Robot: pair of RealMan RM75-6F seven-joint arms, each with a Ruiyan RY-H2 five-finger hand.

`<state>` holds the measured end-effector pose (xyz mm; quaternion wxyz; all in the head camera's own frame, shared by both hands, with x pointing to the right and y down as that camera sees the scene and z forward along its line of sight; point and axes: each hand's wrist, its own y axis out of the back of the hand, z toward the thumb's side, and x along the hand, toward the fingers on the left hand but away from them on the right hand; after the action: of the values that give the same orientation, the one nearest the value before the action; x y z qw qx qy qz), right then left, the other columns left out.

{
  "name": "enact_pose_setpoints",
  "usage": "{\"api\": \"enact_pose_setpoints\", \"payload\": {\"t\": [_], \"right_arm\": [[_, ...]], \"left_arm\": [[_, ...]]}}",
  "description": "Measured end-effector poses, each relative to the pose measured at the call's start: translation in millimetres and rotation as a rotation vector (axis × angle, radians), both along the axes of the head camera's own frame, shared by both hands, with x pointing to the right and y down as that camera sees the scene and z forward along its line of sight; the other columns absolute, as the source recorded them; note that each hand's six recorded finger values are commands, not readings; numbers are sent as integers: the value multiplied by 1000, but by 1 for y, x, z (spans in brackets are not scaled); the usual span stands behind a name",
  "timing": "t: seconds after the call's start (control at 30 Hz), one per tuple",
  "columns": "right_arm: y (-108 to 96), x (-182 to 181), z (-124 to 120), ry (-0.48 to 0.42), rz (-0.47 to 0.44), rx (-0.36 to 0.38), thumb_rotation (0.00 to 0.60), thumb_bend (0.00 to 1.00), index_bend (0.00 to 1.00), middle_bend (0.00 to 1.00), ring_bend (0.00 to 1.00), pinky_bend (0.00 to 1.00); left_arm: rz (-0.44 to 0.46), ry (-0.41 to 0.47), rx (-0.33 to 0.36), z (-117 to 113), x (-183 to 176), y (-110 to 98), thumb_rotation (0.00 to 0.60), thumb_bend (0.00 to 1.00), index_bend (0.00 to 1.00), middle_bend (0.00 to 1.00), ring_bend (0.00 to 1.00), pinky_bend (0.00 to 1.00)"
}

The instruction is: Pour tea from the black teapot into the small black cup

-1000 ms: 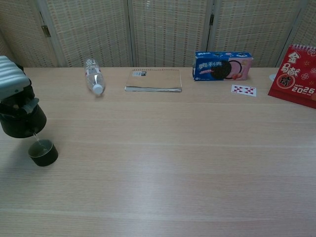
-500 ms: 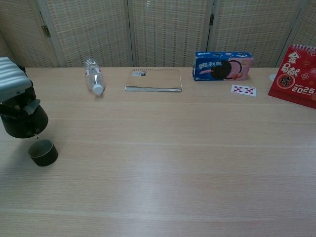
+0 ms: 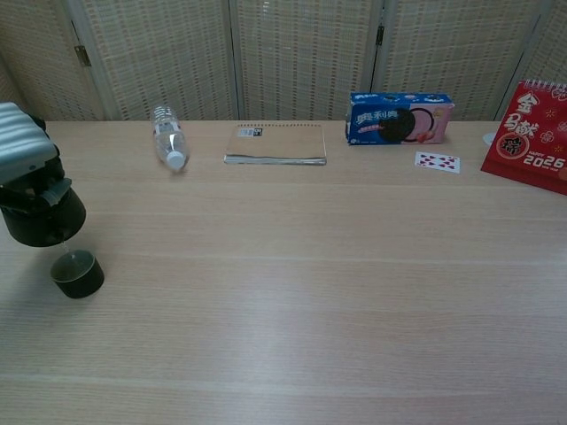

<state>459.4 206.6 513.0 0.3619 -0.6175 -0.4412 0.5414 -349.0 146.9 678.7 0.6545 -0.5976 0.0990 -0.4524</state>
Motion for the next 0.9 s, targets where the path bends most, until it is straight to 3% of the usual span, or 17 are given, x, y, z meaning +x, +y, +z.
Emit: {"api": "enact_pose_setpoints", "payload": {"t": [0.3, 0.43, 0.9], "right_arm": [[1, 1, 0, -1, 1, 0, 600, 427, 56, 202, 257, 79], [1, 1, -1, -1, 2, 2, 600, 426, 56, 202, 258, 79], [2, 2, 0, -2, 6, 2, 600, 426, 56, 202, 258, 79]], "left_arm": [[6, 1, -5, 0, 1, 1, 421, 699, 1000, 1000, 950, 584], [6, 3, -5, 0, 1, 2, 465, 704, 1000, 1000, 951, 583], [3, 0, -4, 0, 0, 1, 468, 715, 1000, 1000, 952, 584]]}}
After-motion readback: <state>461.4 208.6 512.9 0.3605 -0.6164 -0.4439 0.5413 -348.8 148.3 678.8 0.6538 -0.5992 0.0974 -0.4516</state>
